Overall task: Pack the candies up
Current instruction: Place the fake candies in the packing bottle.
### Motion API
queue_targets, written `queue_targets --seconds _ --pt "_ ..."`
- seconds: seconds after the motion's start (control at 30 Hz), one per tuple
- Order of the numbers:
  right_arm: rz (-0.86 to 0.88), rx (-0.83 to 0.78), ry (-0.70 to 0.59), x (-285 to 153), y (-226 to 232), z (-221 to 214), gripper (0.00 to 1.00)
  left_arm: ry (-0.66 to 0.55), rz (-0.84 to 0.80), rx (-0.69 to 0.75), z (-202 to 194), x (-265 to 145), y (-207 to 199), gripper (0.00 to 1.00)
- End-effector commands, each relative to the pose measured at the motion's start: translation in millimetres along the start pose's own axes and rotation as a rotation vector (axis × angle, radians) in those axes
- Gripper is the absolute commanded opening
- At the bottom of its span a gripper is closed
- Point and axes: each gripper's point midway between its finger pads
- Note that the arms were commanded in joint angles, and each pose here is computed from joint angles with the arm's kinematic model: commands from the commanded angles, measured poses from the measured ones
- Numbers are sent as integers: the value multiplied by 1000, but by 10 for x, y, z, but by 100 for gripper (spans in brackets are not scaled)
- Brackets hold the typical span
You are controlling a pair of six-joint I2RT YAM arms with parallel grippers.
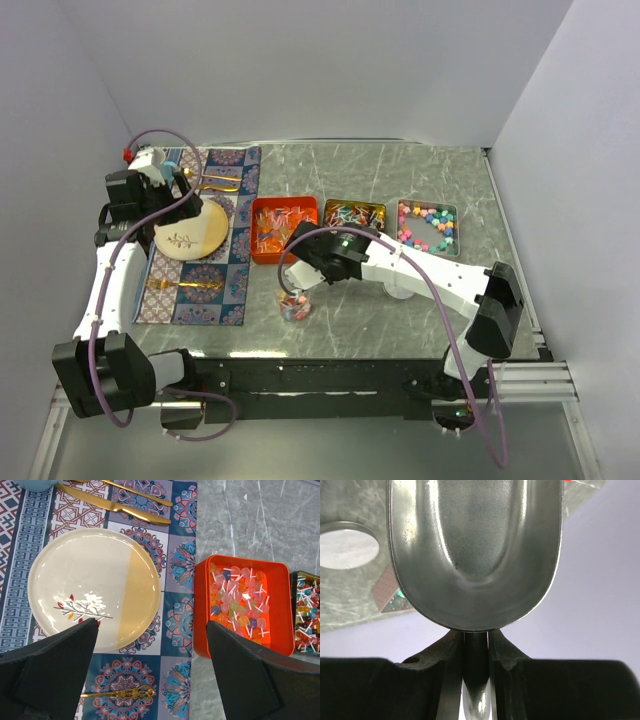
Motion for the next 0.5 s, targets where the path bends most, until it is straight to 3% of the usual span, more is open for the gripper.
queue_targets --seconds 0.0,0.23,0.47 --pt "-90 -17 56 -184 -195 -108 0 -64 -25 -11 165 -44 -51 96" --pt "-119 -3 68 -289 -326 -160 0 -75 -35 -11 211 -79 -77 96" --pt "-147 199 10 -284 -1188 -364 0 -26 -77 -7 156 -9 -118 97"
Point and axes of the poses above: each gripper's point midway between its finger pads, its own x axis out along the fingers, its own y axis along the line the jaws close on, z = x × y, and after that the axes turned 14 degrees about x, right-handed
